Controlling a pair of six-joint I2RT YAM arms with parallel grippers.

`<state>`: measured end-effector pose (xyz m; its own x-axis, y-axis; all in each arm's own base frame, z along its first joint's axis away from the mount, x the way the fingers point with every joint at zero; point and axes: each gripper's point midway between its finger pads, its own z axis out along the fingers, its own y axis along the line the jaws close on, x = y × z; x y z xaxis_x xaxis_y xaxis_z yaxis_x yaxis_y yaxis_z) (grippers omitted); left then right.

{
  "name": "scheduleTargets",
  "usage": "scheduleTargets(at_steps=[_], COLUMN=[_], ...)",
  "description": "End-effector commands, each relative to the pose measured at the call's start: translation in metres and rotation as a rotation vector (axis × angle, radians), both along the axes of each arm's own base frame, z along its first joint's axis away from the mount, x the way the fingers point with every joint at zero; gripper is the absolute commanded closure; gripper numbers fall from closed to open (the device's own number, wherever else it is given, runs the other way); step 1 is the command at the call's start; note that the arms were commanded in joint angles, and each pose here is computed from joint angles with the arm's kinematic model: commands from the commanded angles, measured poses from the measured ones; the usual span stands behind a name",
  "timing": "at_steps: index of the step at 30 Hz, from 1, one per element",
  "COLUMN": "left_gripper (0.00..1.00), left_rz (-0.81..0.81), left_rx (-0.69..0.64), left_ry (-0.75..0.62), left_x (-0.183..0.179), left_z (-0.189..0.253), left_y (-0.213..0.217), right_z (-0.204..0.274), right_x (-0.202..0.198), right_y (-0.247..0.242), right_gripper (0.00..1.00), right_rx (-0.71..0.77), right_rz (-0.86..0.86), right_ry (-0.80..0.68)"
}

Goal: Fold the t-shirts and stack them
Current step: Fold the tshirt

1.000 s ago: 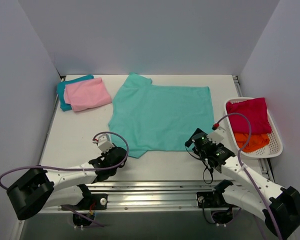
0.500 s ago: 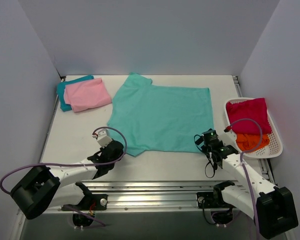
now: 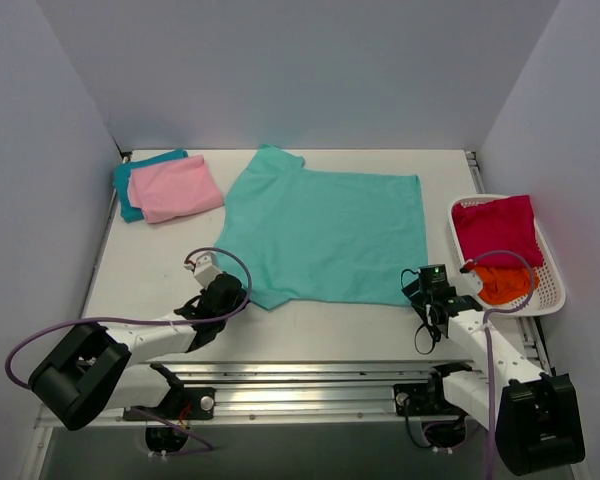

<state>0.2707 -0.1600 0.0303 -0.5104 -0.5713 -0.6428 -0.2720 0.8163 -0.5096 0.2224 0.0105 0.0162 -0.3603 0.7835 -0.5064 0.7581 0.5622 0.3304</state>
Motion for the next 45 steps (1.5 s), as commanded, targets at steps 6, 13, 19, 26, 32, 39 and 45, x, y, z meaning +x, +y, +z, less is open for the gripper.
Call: scheduleTargets(at_steps=[6,13,19,26,32,39,45], left_gripper=[0.98,0.98,0.98,0.98,0.98,0.98,0.98], left_rz=[-0.013,-0.001,0.001,0.042,0.054,0.037,0.022], left_rx=[-0.027,-0.028,-0.025,-0.018,-0.035,-0.046,-0.04], left_ry=[-0.032,-0.035,-0.034,-0.036,-0.06,-0.072,-0.096], left_x=[0.009,0.01,0.008,0.001,-0.017,-0.009,0.003], left_z=[0.007,0.008,0.008,0.025,0.051,0.069,0.09], left_y=[-0.003,0.002,0.005,0.018,0.031,0.022,0.014], right_z=[-0.004,-0.009,-0.009,0.006,0.025,0.029,0.043], right_x=[0.004,0.006,0.006,0.005,0.008,0.016,0.031], right_y=[-0.005,-0.005,-0.005,-0.006,-0.009,-0.002,0.003], right_gripper=[0.55,0.88,1.0,1.0,1.0,1.0,1.0], right_rx=[-0.008,0.0,0.008,0.002,-0.016,0.005,0.008], right_rz=[-0.008,0.006,0.011,0.022,0.029,0.065,0.1], right_ry=[0.014,0.033,0.026,-0.018,-0.064,-0.096,-0.142])
